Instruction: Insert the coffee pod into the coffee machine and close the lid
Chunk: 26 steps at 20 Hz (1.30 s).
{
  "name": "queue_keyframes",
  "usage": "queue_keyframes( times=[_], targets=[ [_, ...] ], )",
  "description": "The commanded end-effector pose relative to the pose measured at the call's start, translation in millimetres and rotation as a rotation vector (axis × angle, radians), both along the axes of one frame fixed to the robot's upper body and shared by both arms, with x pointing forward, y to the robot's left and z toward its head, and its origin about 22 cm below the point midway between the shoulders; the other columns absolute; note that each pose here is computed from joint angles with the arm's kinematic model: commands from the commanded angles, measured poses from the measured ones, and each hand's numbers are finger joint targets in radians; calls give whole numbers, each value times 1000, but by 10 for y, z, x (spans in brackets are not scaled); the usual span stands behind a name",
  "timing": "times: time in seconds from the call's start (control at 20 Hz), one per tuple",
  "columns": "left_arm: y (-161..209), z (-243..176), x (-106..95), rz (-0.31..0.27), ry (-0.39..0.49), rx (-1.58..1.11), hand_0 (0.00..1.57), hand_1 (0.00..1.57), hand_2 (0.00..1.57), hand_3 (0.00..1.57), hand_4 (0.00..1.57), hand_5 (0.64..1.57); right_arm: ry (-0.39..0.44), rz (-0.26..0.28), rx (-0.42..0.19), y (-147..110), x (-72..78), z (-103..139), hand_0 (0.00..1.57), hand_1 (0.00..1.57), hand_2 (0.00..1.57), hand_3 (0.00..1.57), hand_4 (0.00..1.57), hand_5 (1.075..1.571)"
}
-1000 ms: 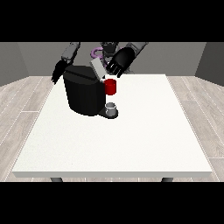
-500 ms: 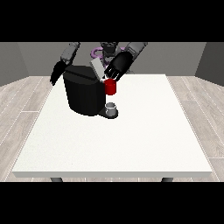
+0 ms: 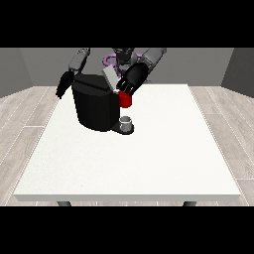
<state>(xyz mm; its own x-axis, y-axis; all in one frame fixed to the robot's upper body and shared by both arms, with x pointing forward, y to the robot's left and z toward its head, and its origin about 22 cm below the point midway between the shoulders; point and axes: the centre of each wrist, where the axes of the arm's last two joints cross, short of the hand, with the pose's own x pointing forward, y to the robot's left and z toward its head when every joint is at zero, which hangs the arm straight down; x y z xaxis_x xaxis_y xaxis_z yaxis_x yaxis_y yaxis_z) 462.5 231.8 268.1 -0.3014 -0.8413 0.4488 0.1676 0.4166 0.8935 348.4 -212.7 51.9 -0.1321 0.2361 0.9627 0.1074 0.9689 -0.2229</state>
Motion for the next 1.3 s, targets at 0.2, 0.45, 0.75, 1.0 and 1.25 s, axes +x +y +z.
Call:
queue_keyframes(
  times=[0.2, 0.45, 0.75, 1.0, 1.25],
  targets=[
    [103, 51, 10, 11, 2, -18, 1225, 1225, 1261, 1206, 376, 1571, 25, 2, 26, 94, -34, -29, 0, 0, 0, 0, 0, 1571],
    [150, 153, 0, 30, -39, -14, 1198, 1198, 1224, 1168, 355, 1571, -2, 22, -4, 53, -61, -43, 0, 0, 0, 0, 0, 1571],
    [38, 232, -20, 26, -134, 66, 1225, 1225, 1244, 1157, 0, 1571, -23, 3, -11, 33, 12, -8, 0, 0, 0, 0, 0, 1571],
    [252, -84, -10, 21, -127, 145, 1173, 1173, 1194, 1066, 0, 1571, 6, 11, -2, 153, -37, 156, 0, 0, 0, 0, 0, 1571],
    [131, 34, 11, 72, -143, 137, 1096, 1096, 1127, 990, 0, 1571, -26, 7, 1, 169, -23, 92, 0, 0, 0, 0, 0, 1571]
  ],
)
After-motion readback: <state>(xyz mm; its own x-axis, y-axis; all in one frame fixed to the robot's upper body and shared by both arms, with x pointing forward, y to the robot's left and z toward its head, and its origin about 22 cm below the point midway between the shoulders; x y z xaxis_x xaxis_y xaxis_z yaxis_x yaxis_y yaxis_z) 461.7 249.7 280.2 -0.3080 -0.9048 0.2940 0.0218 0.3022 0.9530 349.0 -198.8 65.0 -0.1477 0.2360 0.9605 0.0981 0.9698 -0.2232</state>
